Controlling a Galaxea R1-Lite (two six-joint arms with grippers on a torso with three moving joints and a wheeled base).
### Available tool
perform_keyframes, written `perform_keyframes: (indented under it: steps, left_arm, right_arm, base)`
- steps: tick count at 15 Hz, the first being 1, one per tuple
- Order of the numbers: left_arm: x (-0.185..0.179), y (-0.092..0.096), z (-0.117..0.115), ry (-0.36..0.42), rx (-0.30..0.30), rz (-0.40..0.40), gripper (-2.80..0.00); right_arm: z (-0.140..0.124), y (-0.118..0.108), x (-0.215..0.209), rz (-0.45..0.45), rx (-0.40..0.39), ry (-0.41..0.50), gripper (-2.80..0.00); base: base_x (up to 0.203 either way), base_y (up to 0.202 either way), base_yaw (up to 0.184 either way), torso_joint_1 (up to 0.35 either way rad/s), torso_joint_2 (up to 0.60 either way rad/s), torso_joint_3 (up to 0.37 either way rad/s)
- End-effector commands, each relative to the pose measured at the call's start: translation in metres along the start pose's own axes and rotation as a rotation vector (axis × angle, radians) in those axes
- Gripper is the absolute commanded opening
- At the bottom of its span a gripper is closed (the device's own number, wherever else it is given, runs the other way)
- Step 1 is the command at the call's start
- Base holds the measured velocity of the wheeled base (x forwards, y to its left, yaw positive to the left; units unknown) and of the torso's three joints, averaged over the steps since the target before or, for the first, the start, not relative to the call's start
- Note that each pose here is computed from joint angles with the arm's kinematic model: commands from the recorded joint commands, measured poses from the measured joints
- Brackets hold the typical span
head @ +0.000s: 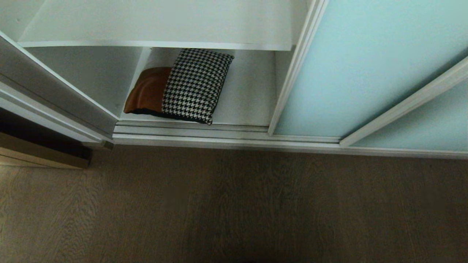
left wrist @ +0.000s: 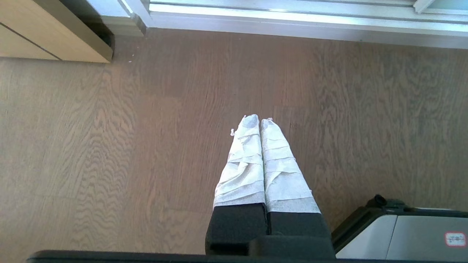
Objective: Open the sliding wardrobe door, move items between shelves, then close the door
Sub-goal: Close the door
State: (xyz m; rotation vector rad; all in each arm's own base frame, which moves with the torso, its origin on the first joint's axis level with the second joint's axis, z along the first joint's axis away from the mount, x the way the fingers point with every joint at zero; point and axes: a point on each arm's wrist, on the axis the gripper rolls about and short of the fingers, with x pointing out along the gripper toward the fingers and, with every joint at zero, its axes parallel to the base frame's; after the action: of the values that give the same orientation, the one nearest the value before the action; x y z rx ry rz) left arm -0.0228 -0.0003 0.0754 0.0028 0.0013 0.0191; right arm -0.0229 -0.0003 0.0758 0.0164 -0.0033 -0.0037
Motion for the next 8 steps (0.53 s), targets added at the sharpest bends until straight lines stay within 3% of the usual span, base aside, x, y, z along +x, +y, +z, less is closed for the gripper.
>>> perform_keyframes:
  steps: [1,4,8]
  left_arm:
    - [0.000,0.000,0.000,0.003,0.000,0.001,-2.80]
    - [0.000,0.000,0.000,0.002,0.000,0.001,-2.80]
    - [0.000,0.000,0.000,0.003,-0.001,0.001,-2.80]
  right_arm:
    - [0.007,0.000,-0.002,-0.005,-0.002,-0.025,-2.80]
    - [0.058,0.001,-0.017,-0.010,0.007,-0.086,-2.80]
    - [0.157,0.002,-0.005,0.005,0.071,-0.042,-2.80]
  base:
    - [0.000,0.000,0.000,0.000,0.00,0.000]
    - [0.000,0.000,0.000,0.000,0.00,0.000]
    - [0.000,0.000,0.000,0.000,0.00,0.000]
